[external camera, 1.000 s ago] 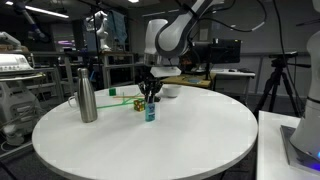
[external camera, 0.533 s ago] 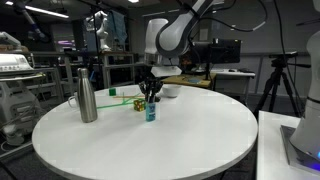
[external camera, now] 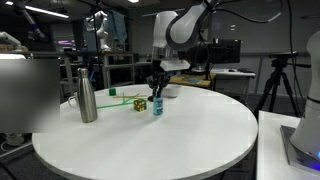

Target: Move the blue bottle to the right

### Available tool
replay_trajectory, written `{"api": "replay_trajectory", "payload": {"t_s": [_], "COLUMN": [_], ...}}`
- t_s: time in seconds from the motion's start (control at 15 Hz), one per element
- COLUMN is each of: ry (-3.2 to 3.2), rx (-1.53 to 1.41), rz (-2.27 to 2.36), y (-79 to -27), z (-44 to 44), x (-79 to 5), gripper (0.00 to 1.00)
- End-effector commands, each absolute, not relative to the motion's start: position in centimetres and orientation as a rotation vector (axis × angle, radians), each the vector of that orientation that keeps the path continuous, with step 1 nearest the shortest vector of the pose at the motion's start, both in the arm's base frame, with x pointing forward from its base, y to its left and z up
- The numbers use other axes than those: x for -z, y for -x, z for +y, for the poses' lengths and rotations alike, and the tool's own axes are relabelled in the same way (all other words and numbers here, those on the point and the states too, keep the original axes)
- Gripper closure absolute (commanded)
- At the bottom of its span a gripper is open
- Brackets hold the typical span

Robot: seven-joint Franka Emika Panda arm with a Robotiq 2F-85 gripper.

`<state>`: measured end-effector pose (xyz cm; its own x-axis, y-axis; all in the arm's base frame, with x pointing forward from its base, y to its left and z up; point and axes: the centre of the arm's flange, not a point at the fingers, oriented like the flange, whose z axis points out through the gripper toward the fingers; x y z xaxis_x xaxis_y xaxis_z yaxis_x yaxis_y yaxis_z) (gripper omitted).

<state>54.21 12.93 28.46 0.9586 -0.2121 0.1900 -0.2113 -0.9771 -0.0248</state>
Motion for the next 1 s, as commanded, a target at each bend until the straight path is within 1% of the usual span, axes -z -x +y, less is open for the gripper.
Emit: {"api": "replay_trajectory", "payload": {"t_s": [0.0, 0.93], "ry": [3.137, 3.148], "rx": [0.321, 0.325], "rz": [0.361, 0.539], "y": [-51.5, -46.3], "z": [10.7, 2.6], "x": [-30.8, -31.9], "gripper": [0.93, 0.93]}}
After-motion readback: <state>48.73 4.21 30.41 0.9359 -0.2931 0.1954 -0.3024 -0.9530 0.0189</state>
